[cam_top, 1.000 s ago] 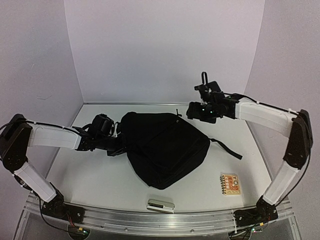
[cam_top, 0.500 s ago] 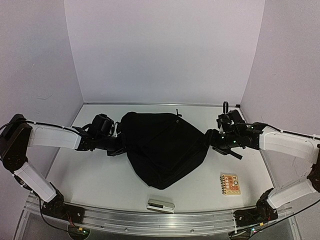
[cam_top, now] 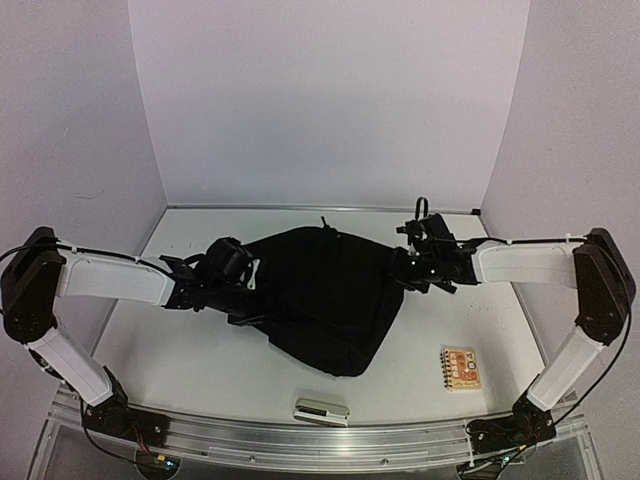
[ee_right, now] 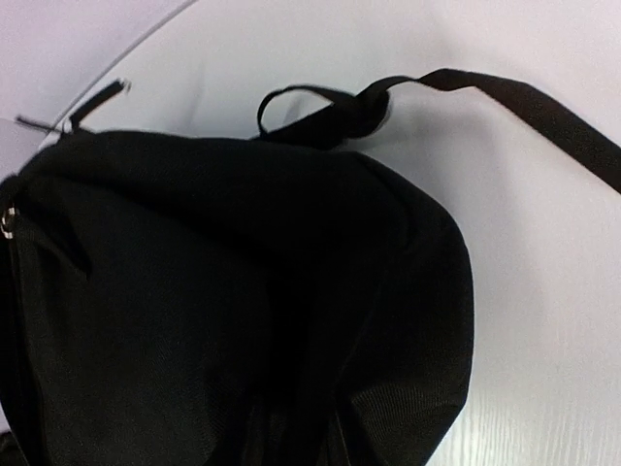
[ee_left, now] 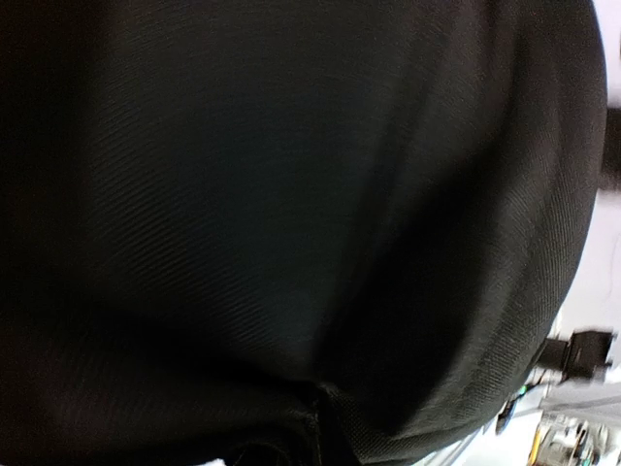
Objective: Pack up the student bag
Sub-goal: Adjust the student bag at the center of the board.
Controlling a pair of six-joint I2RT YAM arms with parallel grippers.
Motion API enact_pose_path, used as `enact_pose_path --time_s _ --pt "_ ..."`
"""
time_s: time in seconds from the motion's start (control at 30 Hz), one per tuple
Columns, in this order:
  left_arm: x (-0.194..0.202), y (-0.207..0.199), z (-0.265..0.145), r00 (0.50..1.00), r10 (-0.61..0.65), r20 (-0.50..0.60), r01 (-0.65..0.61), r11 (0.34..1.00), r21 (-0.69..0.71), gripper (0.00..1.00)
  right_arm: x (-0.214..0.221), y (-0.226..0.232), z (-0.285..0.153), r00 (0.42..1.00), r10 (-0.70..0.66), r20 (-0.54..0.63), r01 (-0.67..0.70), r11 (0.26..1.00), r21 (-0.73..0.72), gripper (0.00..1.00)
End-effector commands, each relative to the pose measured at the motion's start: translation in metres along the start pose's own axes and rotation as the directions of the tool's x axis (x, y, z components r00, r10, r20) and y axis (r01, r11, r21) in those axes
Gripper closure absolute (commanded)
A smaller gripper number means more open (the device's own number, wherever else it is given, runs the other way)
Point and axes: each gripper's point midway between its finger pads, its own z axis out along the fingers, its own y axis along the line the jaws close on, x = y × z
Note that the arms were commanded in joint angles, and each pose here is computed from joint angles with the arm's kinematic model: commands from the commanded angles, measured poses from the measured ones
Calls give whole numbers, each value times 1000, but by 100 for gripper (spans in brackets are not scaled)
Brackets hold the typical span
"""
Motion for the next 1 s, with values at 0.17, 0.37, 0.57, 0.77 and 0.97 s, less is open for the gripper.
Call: enact_pose_path --time_s 0.17,0.37,0.57,0.77,0.97 --pt "19 -79 3 990 123 -73 -113 986 126 85 -91 58 19 975 -117 189 131 989 -67 74" --pt "-4 -86 -44 990 141 19 -142 989 46 53 -106 52 -11 960 -165 228 168 986 8 47" --pt "-39 -94 -72 978 168 122 -160 985 -69 37 -108 46 -54 951 -156 267 157 987 18 37" --pt "-80 -96 -45 963 230 144 -188 949 -254 14 -102 52 -74 953 -135 272 145 989 -19 36" --pt "-102 -89 -9 957 272 100 -211 891 -403 0 -95 50 -79 954 -130 269 141 990 -22 36"
